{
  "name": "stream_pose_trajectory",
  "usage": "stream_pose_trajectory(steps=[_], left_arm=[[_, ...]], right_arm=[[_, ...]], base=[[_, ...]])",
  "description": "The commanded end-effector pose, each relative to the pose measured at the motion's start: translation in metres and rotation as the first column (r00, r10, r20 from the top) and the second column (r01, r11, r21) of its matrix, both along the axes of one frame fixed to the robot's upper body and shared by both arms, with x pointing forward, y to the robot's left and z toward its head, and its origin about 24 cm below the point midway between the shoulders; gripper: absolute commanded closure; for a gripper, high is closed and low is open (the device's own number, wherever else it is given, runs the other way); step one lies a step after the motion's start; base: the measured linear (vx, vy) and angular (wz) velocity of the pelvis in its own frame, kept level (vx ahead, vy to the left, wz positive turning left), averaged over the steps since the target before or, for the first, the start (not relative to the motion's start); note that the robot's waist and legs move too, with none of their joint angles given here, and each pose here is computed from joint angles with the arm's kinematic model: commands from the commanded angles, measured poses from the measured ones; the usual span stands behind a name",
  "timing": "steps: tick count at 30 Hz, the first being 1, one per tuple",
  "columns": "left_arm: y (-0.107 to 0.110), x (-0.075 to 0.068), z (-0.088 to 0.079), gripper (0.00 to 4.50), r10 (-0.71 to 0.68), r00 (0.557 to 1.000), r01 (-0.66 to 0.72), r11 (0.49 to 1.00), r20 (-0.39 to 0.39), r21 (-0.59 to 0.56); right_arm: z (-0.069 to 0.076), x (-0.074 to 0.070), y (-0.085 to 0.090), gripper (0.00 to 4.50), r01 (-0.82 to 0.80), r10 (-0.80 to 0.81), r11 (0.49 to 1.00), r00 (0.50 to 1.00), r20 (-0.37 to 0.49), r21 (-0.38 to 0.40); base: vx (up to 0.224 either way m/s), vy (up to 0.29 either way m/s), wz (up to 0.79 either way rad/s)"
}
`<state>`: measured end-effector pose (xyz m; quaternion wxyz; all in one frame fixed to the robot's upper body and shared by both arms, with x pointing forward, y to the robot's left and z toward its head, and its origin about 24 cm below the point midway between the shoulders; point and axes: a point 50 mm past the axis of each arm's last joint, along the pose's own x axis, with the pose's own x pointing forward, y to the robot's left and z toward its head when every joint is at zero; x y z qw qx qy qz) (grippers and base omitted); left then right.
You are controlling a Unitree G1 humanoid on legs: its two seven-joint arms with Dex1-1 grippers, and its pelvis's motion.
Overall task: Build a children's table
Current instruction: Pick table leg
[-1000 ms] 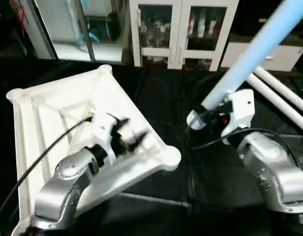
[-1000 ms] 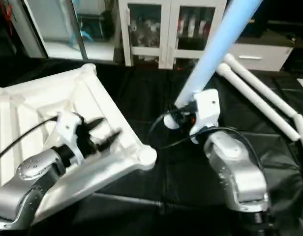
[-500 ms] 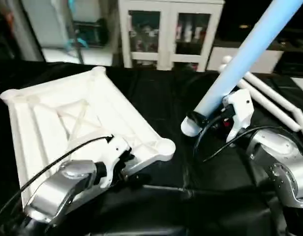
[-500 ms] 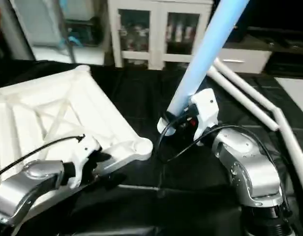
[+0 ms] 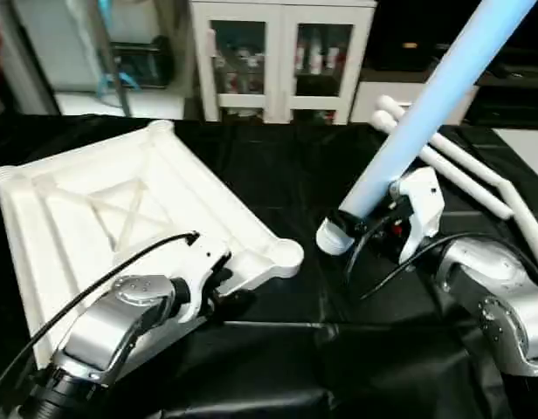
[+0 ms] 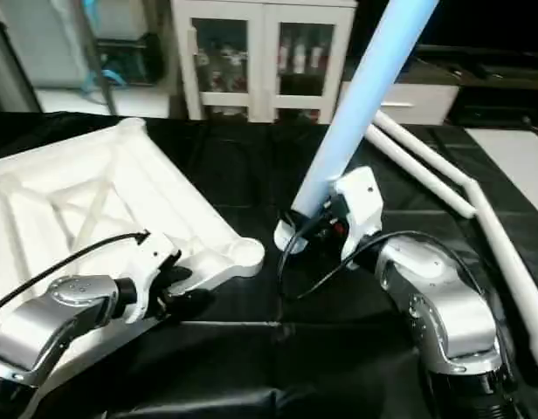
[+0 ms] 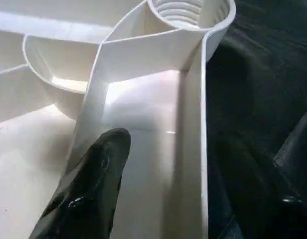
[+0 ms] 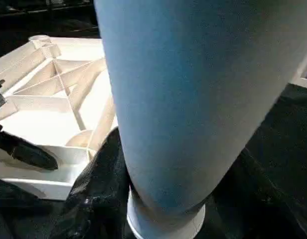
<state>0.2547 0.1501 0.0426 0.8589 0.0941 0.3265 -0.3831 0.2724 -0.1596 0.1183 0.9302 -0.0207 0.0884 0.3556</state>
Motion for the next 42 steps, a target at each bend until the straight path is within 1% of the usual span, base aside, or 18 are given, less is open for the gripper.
stream_pose_trajectory(steps=[1, 4, 8, 9, 10, 14, 15, 16, 17, 18, 19, 25, 26, 27, 28, 35, 39, 42], left_arm=[[-0.003, -0.008, -0.005, 1.73, -0.032, 0.997, 0.033, 0.999, -0.067, 0.017], [-0.004, -0.009, -0.004, 2.09, -0.032, 0.996, 0.034, 0.999, -0.087, 0.028], [-0.005, -0.009, -0.003, 2.28, -0.030, 0.994, 0.036, 0.998, -0.106, 0.052], [-0.004, -0.009, -0.004, 2.48, -0.024, 0.994, 0.031, 0.998, -0.107, 0.063], [-0.004, -0.007, -0.004, 2.48, -0.016, 0.995, 0.024, 0.997, -0.103, 0.076], [-0.002, -0.003, -0.001, 2.93, -0.016, 0.997, 0.023, 0.995, -0.070, 0.096], [-0.002, -0.002, 0.000, 2.93, -0.016, 0.998, 0.022, 0.995, -0.060, 0.099], [-0.003, 0.001, 0.002, 3.08, -0.034, 0.999, 0.037, 0.995, -0.024, 0.095], [-0.004, 0.002, 0.003, 3.08, -0.045, 0.999, 0.045, 0.995, -0.009, 0.088], [-0.004, 0.003, 0.004, 3.24, -0.040, 0.999, 0.039, 0.995, 0.005, 0.088], [-0.004, 0.003, 0.004, 3.24, -0.036, 0.999, 0.035, 0.995, 0.009, 0.089], [-0.005, 0.003, 0.003, 3.69, -0.048, 0.998, 0.044, 0.995, 0.034, 0.094], [-0.005, 0.003, 0.002, 3.85, -0.063, 0.997, 0.058, 0.993, 0.045, 0.105], [-0.005, 0.002, 0.002, 3.85, -0.075, 0.996, 0.070, 0.992, 0.046, 0.108], [-0.005, 0.002, 0.002, 4.03, -0.077, 0.996, 0.071, 0.992, 0.046, 0.108], [-0.005, 0.001, 0.001, 4.48, -0.123, 0.991, 0.115, 0.985, 0.052, 0.127], [-0.012, 0.005, 0.005, 4.48, -0.179, 0.978, 0.169, 0.981, 0.104, 0.097], [-0.014, 0.006, 0.005, 4.50, -0.203, 0.973, 0.193, 0.977, 0.111, 0.094]], right_arm=[[0.008, -0.001, -0.001, 2.65, -0.006, 0.006, 1.000, 0.999, 0.039, -0.013], [0.008, -0.001, 0.000, 2.65, -0.003, 0.003, 1.000, 0.999, 0.042, -0.014], [0.009, 0.000, 0.001, 2.65, 0.001, 0.000, 1.000, 0.999, 0.049, -0.012], [0.009, 0.001, 0.001, 2.65, 0.002, -0.002, 1.000, 0.999, 0.052, -0.011], [0.010, 0.002, 0.001, 2.65, 0.005, -0.004, 1.000, 0.998, 0.057, -0.009], [0.012, 0.004, 0.002, 2.65, 0.007, -0.007, 1.000, 0.998, 0.061, -0.003], [0.012, 0.004, 0.002, 2.65, 0.008, -0.008, 1.000, 0.998, 0.061, -0.001], [0.012, 0.005, 0.002, 2.65, 0.005, -0.005, 1.000, 0.998, 0.059, 0.000], [0.012, 0.005, 0.002, 2.65, 0.002, -0.002, 1.000, 0.998, 0.058, 0.000], [0.012, 0.006, 0.002, 2.65, -0.001, 0.001, 1.000, 0.998, 0.056, 0.002], [0.012, 0.006, 0.003, 2.65, -0.003, 0.002, 1.000, 0.998, 0.055, 0.002], [0.013, 0.009, 0.005, 2.65, -0.016, 0.016, 1.000, 0.998, 0.053, -0.001], [0.013, 0.010, 0.005, 2.65, -0.019, 0.019, 1.000, 0.998, 0.054, -0.001], [0.014, 0.010, 0.006, 2.65, -0.023, 0.022, 1.000, 0.998, 0.055, 0.001], [0.014, 0.010, 0.006, 2.65, -0.023, 0.023, 1.000, 0.998, 0.055, 0.002], [0.015, 0.010, 0.009, 2.65, -0.043, 0.041, 0.999, 0.998, 0.053, 0.024], [0.015, 0.010, 0.010, 2.65, -0.064, 0.062, 0.997, 0.997, 0.042, 0.047], [0.015, 0.010, 0.011, 2.66, -0.080, 0.078, 0.995, 0.996, 0.033, 0.058]], base=[[0.000, 0.000, 0.00], [0.000, 0.000, 0.00], [0.000, 0.000, 0.00], [0.000, 0.000, 0.00], [0.000, 0.000, 0.00], [0.000, 0.000, 0.00], [-0.001, 0.011, -0.21], [0.000, 0.000, 0.00], [0.000, 0.000, 0.00], [-0.006, -0.099, 0.18], [-0.006, -0.099, 0.18], [0.065, -0.054, 0.14], [0.000, 0.000, 0.00], [0.000, 0.000, 0.00], [0.000, 0.000, 0.00], [0.000, 0.000, 0.00], [0.000, 0.000, 0.00], [0.000, 0.000, 0.00]])
